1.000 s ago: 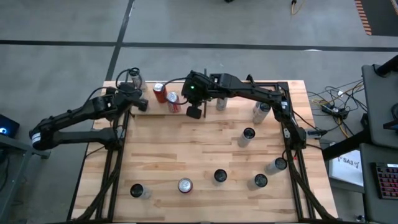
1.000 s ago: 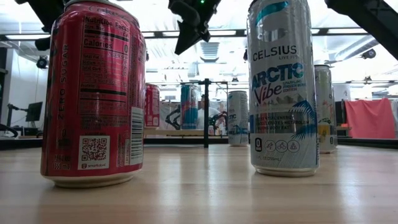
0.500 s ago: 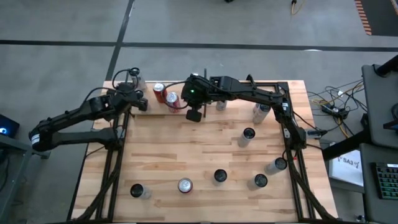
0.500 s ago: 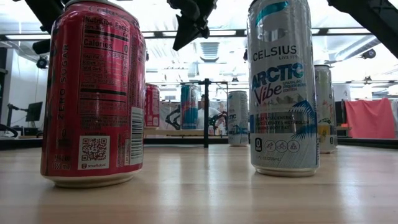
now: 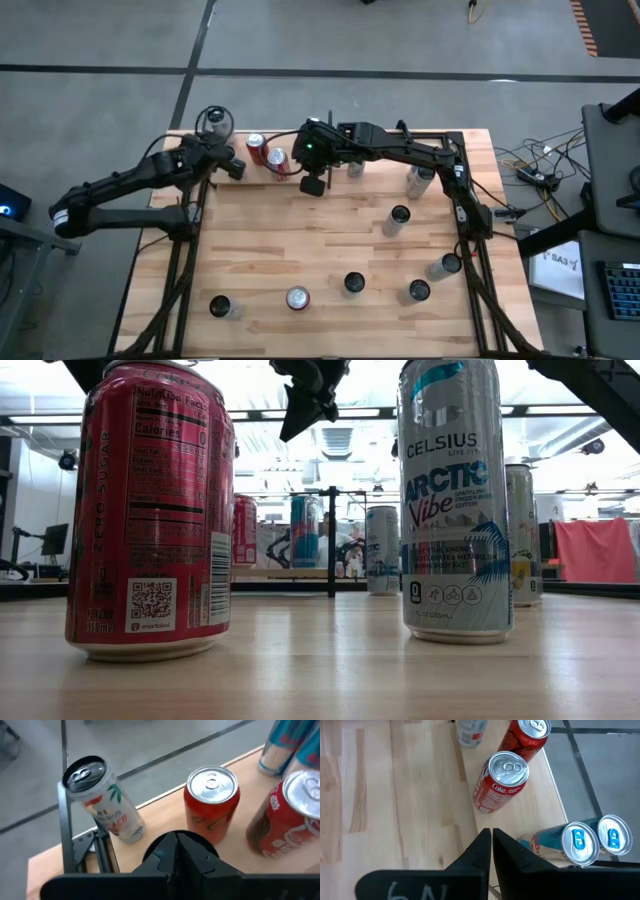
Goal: Place canned beverage on shelf
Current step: Put the top white and pink soda can on the shelf aligned with the other white and pink soda can
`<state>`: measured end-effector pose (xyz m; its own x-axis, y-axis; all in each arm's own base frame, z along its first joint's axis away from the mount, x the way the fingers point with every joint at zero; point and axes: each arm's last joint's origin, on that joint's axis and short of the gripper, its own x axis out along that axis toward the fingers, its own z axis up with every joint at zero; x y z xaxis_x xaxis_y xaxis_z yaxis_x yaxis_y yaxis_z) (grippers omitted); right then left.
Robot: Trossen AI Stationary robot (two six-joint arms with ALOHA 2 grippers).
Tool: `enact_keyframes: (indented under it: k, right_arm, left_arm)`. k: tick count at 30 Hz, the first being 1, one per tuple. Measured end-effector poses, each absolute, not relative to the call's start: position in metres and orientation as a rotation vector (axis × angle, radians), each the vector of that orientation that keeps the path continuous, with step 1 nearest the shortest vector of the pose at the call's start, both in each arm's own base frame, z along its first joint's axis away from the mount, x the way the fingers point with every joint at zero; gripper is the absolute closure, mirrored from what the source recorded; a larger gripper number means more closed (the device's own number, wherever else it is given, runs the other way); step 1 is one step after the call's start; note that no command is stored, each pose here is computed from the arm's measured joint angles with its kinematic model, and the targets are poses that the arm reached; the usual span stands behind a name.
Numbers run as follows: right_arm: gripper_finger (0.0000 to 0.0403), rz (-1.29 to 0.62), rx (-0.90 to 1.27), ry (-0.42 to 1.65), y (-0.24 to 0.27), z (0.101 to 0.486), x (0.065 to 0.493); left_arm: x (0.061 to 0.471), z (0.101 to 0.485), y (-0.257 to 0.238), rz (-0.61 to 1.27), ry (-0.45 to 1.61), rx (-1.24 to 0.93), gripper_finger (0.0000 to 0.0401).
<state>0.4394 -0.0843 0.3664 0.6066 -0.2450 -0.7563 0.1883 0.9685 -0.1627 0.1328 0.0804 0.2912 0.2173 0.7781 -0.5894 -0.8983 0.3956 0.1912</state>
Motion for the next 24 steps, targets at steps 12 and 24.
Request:
enact_keyframes:
  k: [12,24]
  right_arm:
    - [0.0394,-0.255,-0.058,0.885,-0.084,0.366,0.439]
    - [0.0394,-0.255,-0.059,0.887,-0.084,0.366,0.439]
  left_arm:
    - [0.139,0.281,0.086,1.328,0.695,-0.3,0.0401]
    - [0.13,0.283,0.082,1.396,0.639,-0.327,0.0401]
